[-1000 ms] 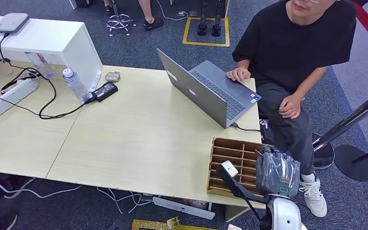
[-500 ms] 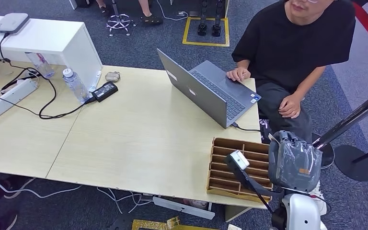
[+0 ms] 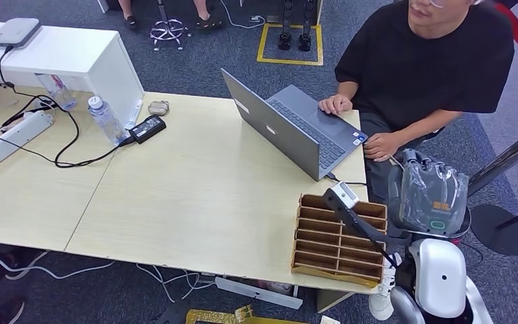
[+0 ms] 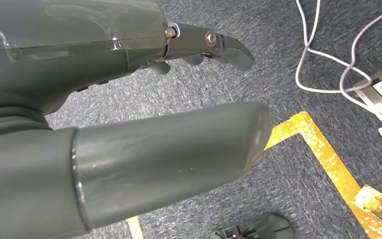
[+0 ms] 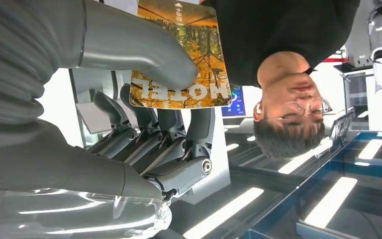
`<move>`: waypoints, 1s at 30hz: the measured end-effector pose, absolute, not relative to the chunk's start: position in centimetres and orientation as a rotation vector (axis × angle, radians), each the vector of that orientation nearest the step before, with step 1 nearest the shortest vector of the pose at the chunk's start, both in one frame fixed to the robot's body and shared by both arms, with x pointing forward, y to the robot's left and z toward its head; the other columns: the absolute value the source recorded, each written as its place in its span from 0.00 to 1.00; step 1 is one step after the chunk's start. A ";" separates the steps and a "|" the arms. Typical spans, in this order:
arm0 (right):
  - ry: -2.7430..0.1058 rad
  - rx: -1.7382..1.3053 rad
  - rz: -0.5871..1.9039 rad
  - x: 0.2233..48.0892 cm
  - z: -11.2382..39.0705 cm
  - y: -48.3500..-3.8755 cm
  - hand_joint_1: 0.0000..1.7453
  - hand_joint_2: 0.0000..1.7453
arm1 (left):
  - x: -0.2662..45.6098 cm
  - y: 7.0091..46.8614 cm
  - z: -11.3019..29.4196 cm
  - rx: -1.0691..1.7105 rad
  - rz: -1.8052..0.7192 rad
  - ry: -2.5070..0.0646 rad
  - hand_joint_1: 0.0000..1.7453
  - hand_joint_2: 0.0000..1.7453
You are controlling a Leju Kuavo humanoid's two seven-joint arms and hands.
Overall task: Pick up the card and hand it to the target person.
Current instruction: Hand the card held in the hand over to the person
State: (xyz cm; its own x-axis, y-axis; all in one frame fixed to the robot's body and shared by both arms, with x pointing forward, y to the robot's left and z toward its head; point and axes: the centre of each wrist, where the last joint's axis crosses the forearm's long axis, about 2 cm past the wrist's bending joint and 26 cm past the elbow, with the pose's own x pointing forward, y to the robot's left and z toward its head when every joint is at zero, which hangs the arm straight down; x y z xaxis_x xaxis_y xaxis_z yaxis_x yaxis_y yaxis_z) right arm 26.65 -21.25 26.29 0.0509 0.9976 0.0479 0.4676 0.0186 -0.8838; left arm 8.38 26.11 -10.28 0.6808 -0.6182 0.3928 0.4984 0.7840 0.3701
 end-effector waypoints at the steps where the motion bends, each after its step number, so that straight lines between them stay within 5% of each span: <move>1: -1.515 -1.565 0.872 26.9 26.4 -21.4 0.86 1.00 | 8.5 26.1 -10.3 0.240 -0.636 -0.528 0.00 0.00; 26: -1.302 -1.604 0.946 30.4 23.9 -24.7 0.79 1.00 | 9.3 25.7 -10.1 0.230 -0.676 -0.541 0.00 0.00; 29: -1.291 -1.605 0.949 30.5 23.7 -24.8 0.65 1.00 | 9.3 25.7 -10.1 0.230 -0.678 -0.541 0.00 0.00; 30: -1.288 -1.605 0.949 30.6 23.6 -24.9 0.48 1.00 | 9.3 25.7 -10.1 0.230 -0.678 -0.541 0.00 0.00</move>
State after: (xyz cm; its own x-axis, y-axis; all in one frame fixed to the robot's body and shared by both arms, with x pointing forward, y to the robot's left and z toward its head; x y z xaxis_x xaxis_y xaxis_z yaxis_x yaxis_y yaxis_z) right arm 30.58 -24.89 23.64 0.1822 0.9820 -0.0503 0.3386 -0.1107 -0.9344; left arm 9.31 25.66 -10.07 0.6483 -0.6486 0.3987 0.5323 0.7606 0.3717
